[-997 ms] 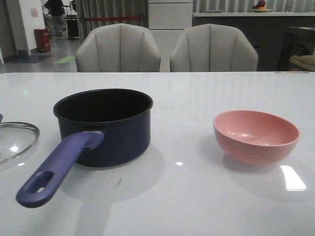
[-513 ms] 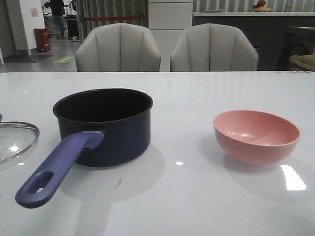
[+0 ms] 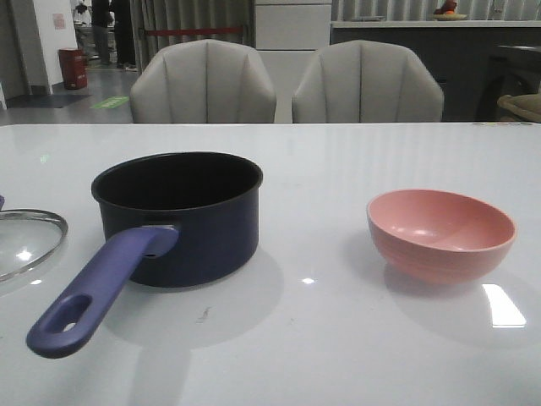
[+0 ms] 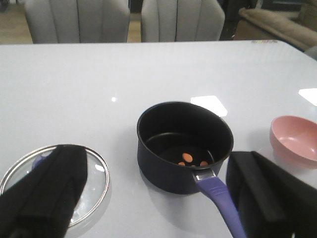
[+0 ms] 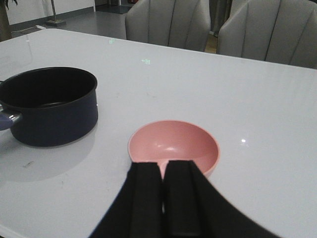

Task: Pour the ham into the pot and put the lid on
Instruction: 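Grasp the glass lid's purple knob with the left gripper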

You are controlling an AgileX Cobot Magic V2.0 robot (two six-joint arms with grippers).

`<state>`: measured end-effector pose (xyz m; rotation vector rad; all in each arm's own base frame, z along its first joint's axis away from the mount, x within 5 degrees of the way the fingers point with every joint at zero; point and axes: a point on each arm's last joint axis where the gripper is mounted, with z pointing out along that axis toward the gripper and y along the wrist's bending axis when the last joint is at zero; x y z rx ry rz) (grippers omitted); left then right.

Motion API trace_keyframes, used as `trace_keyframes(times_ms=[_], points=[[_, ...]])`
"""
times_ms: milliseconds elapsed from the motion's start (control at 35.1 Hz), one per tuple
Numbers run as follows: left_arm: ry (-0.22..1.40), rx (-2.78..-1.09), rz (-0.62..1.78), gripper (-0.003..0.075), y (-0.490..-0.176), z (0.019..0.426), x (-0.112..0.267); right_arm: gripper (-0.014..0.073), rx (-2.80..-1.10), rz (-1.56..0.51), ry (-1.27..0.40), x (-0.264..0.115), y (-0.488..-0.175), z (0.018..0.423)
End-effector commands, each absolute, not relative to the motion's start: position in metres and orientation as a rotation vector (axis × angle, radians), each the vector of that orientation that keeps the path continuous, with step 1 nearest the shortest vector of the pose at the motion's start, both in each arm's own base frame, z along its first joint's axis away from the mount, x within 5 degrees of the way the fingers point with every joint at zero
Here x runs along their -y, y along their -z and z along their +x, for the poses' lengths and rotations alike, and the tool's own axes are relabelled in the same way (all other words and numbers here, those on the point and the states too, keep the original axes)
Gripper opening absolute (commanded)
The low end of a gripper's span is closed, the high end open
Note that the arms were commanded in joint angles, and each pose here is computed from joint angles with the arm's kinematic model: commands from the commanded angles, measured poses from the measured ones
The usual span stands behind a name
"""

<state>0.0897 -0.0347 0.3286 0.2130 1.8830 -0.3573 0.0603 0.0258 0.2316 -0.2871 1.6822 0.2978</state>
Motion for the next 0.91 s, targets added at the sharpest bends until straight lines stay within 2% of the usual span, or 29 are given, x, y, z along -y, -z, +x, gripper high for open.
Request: trace_keyframes(times_ms=[0, 199, 541, 883], points=[[0.383, -1.907, 0.181, 0.0608, -0.342, 0.119, 0.045, 0.0147, -1.607, -0.255, -0.287, -0.024, -0.245, 0.061], [0.345, -2.099, 0.087, 0.0608, -0.336, 0.188, 0.057, 0.0147, -1.607, -0.255, -0.287, -0.024, -0.245, 0.061], [0.239, -2.380, -0.257, 0.0608, -0.321, 0.269, 0.012, 0.0147, -1.607, -0.255, -0.287, -0.024, -0.245, 0.061], [0.197, -2.630, -0.272, 0.0607, -0.292, 0.339, 0.009, 0.0147, -1.607, -0.255, -0.287, -0.024, -0.245, 0.061]])
